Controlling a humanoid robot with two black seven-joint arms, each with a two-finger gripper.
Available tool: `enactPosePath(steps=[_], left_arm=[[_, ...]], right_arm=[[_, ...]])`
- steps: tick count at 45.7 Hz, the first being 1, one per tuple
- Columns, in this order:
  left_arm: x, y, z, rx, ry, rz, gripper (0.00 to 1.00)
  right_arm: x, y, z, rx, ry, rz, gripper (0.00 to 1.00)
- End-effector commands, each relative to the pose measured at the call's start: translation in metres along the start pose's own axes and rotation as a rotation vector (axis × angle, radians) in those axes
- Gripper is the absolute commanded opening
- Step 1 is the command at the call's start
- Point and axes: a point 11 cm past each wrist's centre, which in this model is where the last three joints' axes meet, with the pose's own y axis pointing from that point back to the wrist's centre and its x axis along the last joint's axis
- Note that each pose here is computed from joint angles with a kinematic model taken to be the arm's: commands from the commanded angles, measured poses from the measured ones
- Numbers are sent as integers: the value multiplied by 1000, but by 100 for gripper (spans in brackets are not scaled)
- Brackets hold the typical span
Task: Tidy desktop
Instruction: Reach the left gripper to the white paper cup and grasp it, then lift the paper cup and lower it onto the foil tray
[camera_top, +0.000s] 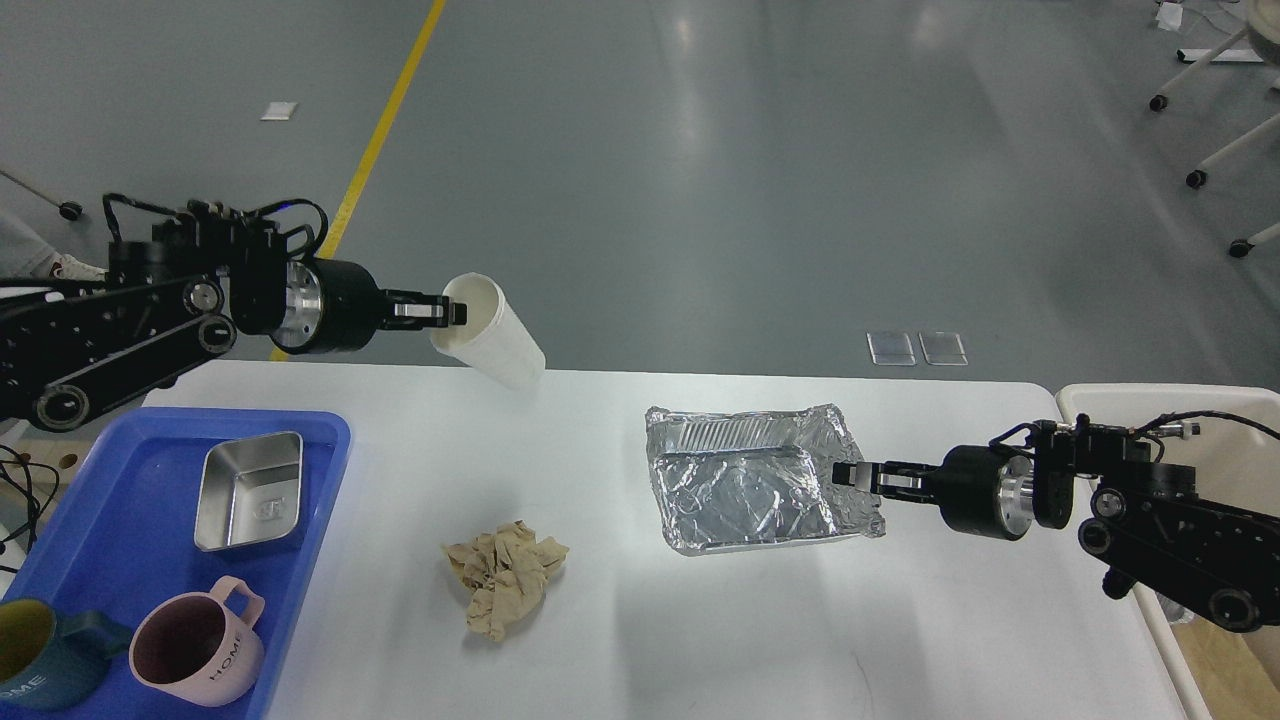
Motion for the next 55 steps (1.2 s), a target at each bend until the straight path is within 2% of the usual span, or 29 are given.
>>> enactPosePath(steps=[1,10,17,27,42,55], left_arm=[[46,34,38,-59,-59,7,1],[93,78,87,-105,-197,26,1],[94,75,104,-129,-221,9,2],[59,15,154,-192,-314,-130,2],[4,-78,216,-214,-411,-275,2],[-40,-114,258,-230,-517,-342,2]], right_arm=[[-1,0,0,1,-3,0,0],[-1,0,1,0,-3,-1,0],[-1,-1,-2,8,-2,-2,0],[0,0,-3,12,1,-2,0],[-1,0,-7,26,4,-4,0],[-2,-1,-9,31,5,-6,0]])
